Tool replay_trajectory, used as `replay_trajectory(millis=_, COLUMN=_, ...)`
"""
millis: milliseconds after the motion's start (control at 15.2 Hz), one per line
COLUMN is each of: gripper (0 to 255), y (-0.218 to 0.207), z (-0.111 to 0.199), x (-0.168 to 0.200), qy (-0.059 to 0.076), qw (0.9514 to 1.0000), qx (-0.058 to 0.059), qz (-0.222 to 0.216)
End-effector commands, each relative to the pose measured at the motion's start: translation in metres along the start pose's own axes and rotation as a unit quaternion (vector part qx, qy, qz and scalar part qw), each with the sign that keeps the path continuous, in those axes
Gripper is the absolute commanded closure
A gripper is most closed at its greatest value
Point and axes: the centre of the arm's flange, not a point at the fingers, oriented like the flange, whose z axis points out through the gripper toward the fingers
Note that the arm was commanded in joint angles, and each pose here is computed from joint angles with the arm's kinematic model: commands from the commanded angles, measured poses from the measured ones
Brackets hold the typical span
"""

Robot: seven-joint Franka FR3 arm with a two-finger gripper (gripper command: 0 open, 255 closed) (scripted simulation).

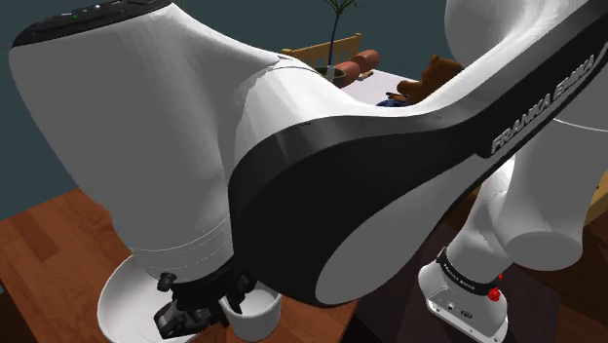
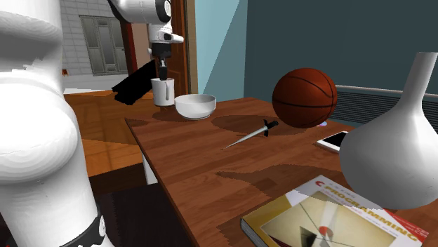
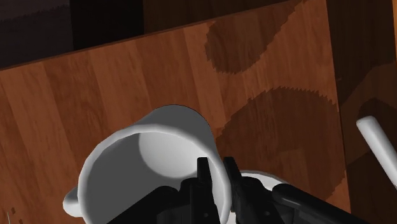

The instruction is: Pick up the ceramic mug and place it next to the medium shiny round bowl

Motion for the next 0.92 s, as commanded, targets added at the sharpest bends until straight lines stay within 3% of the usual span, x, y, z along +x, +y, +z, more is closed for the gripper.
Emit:
replay_trajectory(millis=0, gripper=255, y=0.000, z=0.010, x=-0.001, qy=0.000, qw=1.0000, qx=0.000, qz=0.000)
replay_trajectory(millis=858, gripper=255, y=-0.004, z=0.077, x=0.003, qy=0.000, qw=1.0000, qx=0.000, qz=0.000)
